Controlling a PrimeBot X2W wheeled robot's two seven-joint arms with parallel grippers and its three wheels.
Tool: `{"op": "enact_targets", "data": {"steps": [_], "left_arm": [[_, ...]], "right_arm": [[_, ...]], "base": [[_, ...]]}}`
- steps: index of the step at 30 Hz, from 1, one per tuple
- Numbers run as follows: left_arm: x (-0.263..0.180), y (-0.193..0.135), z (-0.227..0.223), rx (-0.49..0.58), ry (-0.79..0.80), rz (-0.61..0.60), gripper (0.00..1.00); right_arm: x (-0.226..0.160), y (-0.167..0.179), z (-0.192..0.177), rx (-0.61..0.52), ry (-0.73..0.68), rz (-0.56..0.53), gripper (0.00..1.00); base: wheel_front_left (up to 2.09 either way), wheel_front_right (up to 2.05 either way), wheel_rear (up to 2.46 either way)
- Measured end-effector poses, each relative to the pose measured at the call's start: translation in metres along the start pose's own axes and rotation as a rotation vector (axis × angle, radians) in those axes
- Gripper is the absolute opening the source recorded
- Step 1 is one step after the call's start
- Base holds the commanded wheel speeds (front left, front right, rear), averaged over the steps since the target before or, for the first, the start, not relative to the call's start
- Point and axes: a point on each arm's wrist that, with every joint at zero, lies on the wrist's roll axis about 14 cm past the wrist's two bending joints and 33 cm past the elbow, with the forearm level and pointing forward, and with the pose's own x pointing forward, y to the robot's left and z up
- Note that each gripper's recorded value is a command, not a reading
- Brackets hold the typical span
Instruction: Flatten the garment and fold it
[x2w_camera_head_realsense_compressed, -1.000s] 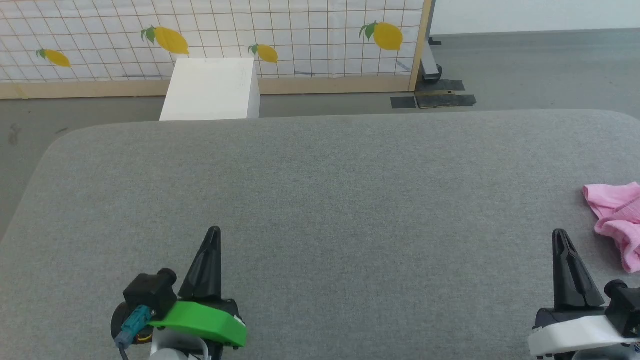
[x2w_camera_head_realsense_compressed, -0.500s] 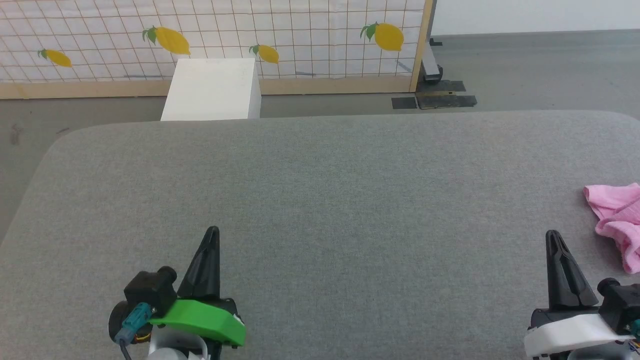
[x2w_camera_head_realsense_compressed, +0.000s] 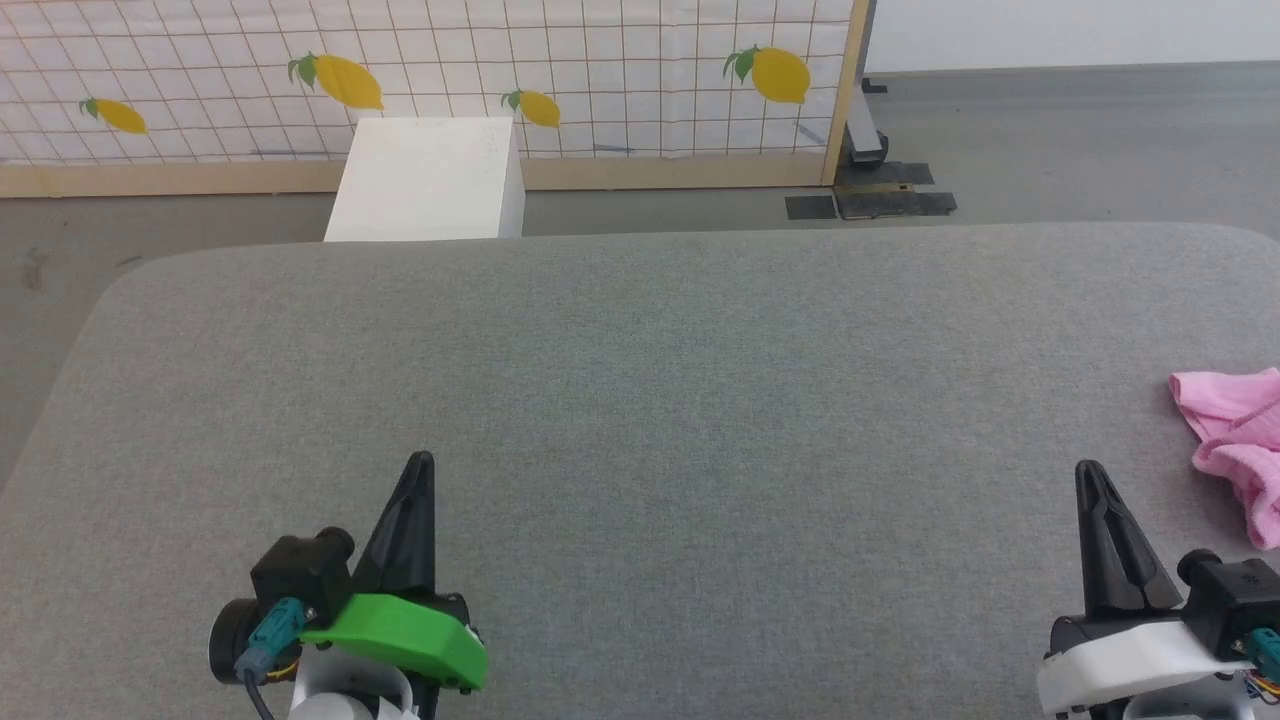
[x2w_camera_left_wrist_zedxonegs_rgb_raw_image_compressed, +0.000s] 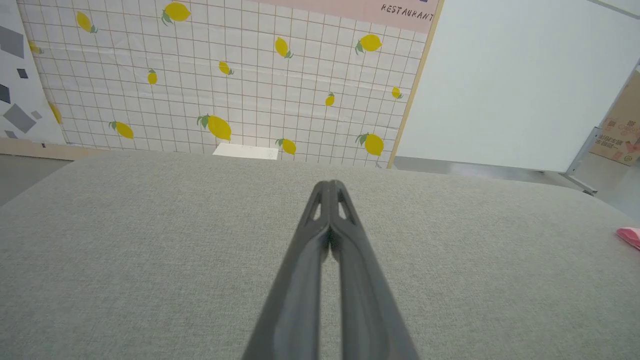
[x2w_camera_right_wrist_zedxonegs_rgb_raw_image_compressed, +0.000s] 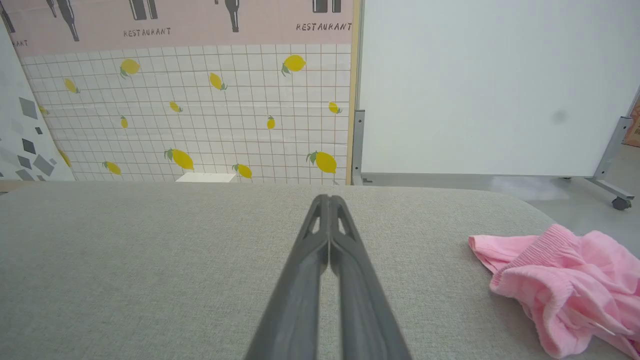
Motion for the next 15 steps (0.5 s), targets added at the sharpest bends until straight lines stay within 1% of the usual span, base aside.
{"op": "enact_targets", "data": {"steps": [15], "left_arm": [[-0.0002,0.0046,0.0011,0.031,0.014,0.018,0.0]], "right_arm": [[0.0029,0.0076,-0.0018,0.0,0.023,0.023,0.0]], "base": [[0.0,0.0,0.0]]}}
